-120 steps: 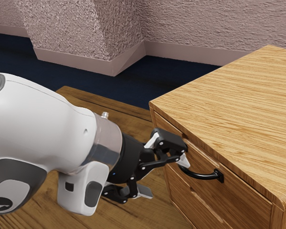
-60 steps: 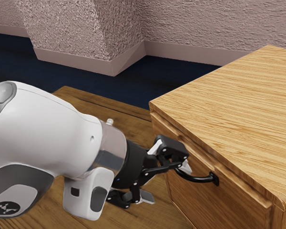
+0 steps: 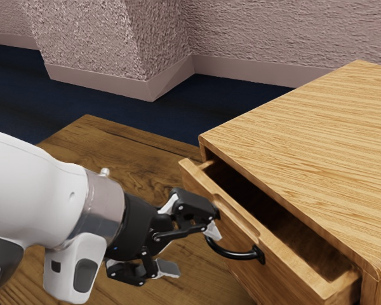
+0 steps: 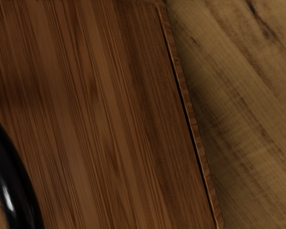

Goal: Pull the drawer handle with one arm to open the drawer

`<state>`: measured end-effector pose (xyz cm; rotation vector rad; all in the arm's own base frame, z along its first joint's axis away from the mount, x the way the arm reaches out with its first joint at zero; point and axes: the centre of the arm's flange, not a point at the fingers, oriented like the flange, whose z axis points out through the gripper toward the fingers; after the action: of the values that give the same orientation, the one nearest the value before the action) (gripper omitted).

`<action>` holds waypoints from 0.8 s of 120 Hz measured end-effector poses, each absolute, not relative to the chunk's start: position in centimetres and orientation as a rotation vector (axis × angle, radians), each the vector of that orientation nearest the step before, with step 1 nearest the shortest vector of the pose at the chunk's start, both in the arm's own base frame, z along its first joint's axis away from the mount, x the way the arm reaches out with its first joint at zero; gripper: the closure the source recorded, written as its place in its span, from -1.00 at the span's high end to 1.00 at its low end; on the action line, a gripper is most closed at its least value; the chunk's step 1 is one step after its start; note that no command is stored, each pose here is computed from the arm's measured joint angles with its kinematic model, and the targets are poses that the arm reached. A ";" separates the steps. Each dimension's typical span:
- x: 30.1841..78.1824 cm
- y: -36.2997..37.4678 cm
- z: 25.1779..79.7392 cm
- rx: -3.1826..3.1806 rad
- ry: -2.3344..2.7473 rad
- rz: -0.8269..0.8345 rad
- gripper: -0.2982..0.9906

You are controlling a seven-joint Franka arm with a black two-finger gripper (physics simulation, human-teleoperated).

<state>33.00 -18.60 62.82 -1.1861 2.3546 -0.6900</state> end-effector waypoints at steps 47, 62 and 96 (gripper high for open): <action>26.6 -16.1 62.6 -1.157 2.364 -0.761 0.48; 21.6 -12.7 63.2 -1.156 2.324 -0.820 0.30; 25.7 1.6 71.9 -2.044 1.905 -0.475 0.50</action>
<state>25.75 1.65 71.93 -2.0443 1.9051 -0.4752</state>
